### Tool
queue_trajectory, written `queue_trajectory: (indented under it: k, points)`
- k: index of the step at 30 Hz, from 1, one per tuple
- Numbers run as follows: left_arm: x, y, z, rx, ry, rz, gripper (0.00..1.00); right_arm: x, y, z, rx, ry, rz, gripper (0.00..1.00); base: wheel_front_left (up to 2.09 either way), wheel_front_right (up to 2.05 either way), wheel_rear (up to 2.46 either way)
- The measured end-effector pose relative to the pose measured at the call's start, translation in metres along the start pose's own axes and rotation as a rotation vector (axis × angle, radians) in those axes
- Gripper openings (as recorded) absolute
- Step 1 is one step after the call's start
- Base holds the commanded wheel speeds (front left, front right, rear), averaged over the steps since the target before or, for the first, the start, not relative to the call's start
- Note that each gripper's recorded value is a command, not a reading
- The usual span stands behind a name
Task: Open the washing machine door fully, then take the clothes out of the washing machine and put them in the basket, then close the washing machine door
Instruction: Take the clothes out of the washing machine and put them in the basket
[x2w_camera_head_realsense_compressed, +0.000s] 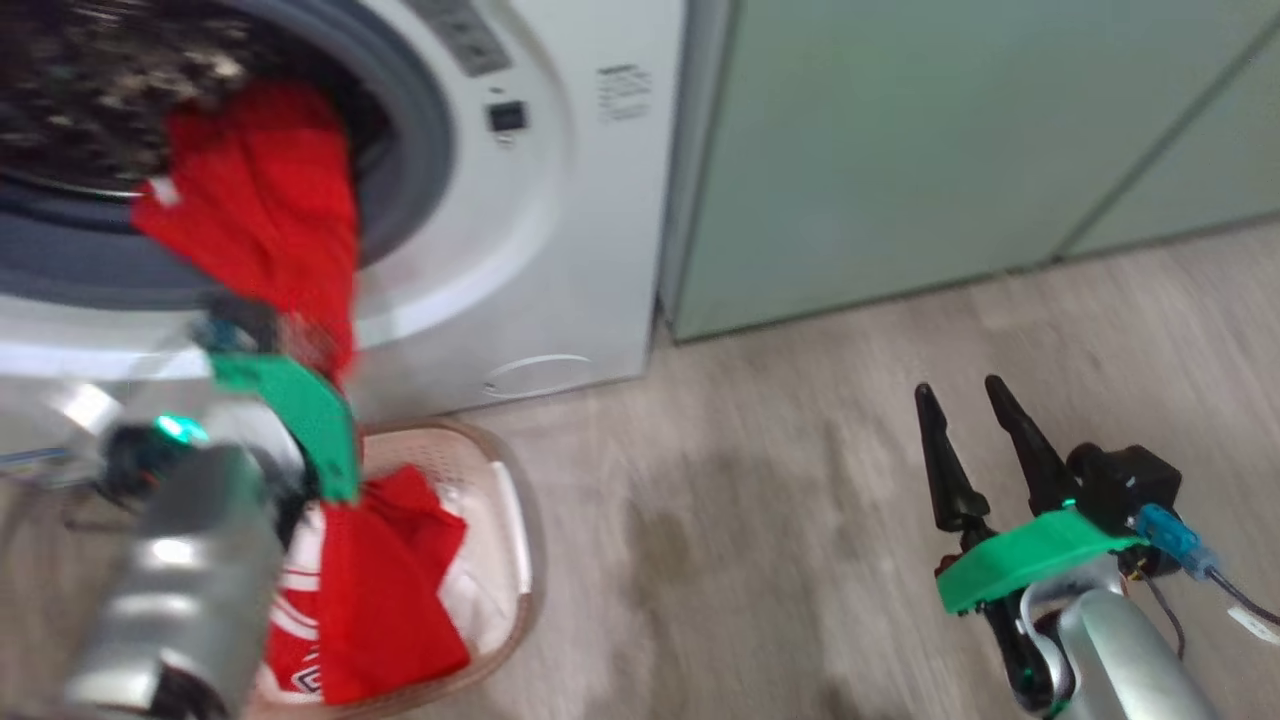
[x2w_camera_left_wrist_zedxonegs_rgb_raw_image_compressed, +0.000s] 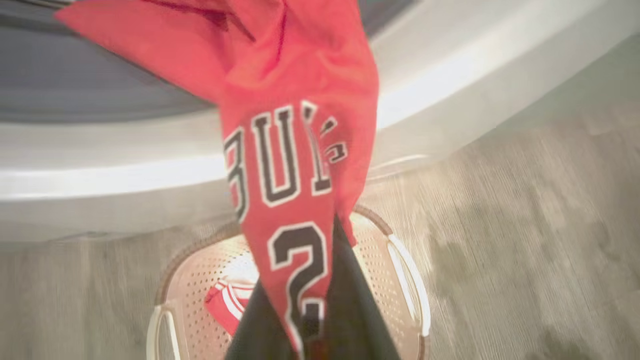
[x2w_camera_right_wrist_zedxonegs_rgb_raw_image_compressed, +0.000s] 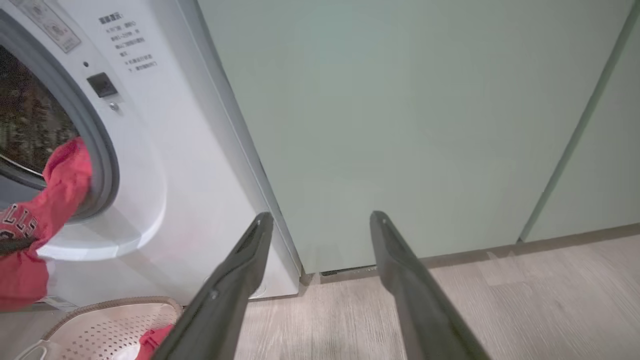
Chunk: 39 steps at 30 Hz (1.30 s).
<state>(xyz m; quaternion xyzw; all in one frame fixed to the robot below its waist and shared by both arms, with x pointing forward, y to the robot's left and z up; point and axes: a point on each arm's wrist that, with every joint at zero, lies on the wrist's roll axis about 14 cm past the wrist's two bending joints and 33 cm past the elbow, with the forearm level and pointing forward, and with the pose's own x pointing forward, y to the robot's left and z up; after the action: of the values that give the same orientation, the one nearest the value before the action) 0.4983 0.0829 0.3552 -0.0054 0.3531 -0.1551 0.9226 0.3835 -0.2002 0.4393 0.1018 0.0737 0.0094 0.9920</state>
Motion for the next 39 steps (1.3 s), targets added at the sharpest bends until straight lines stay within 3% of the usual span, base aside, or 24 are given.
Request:
queue_trajectory:
  k: [7,11,20,25,33,39]
  points:
    - [-0.037,-0.007,-0.056,0.016,0.063,-0.008,0.00,0.005,0.031,0.002,0.000,-0.008,0.099,1.00,0.00,0.00,0.00]
    - [-0.053,-0.002,-0.091,-0.044,0.129,0.009,0.00,0.009,0.045,0.002,-0.005,-0.009,0.141,1.00,0.00,0.00,0.00]
    - [-0.060,-0.015,-0.175,-0.127,0.392,-0.026,0.00,0.016,0.035,-0.011,-0.024,0.035,0.131,1.00,0.00,0.00,0.00]
    - [-0.047,-0.003,-0.184,-0.146,0.423,-0.010,0.00,0.028,0.024,-0.016,-0.034,0.051,0.109,1.00,0.00,0.00,0.00]
    - [0.009,0.018,-0.156,-0.181,0.365,0.029,0.00,0.053,0.003,-0.031,-0.043,0.086,0.063,1.00,0.00,0.00,0.00]
    - [0.045,0.029,-0.179,-0.236,0.438,0.079,0.00,0.075,-0.011,-0.049,-0.069,0.122,0.042,1.00,0.00,0.00,0.00]
